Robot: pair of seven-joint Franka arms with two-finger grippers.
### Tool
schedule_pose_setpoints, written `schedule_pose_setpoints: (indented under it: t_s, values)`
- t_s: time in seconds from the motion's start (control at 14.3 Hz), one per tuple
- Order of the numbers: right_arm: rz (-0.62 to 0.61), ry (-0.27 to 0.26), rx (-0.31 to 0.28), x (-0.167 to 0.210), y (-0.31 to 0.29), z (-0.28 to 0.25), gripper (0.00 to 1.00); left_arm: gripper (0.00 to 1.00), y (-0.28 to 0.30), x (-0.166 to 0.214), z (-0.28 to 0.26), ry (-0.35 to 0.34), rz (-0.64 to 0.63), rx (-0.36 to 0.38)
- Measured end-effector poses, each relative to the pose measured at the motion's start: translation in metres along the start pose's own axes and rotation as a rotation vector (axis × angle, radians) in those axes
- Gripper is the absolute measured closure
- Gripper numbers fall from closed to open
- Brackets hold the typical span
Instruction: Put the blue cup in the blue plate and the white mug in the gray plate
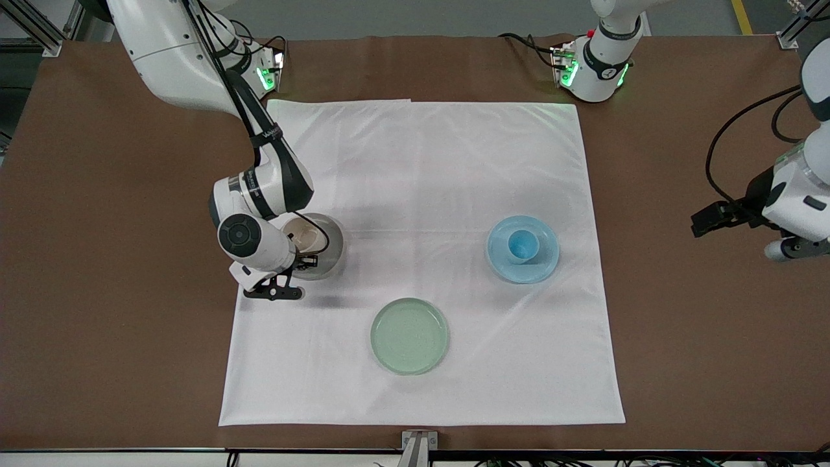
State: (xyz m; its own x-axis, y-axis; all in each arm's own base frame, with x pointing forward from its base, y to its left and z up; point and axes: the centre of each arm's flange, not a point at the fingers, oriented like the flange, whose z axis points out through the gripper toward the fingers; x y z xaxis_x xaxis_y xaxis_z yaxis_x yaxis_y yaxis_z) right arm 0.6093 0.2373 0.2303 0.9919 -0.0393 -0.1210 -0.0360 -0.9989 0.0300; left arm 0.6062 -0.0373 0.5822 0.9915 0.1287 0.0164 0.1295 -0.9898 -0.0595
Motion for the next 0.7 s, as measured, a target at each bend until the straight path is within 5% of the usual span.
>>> schedule_pose_setpoints:
  t_s: [0.35,0.56,0.7]
  values:
    - [0.006,-0.068,-0.029,-0.006,0.006,-0.028,0.35,0.00,0.023,-0.038,-0.046,0.023,0.094,0.039]
    - [0.028,-0.129,-0.046,-0.033,0.033,-0.136,0.06,0.00,0.014,-0.059,-0.058,-0.007,0.092,0.011]
    - [0.061,-0.141,-0.034,-0.067,0.075,-0.224,0.00,0.00,0.003,-0.068,-0.056,-0.019,0.083,0.006]
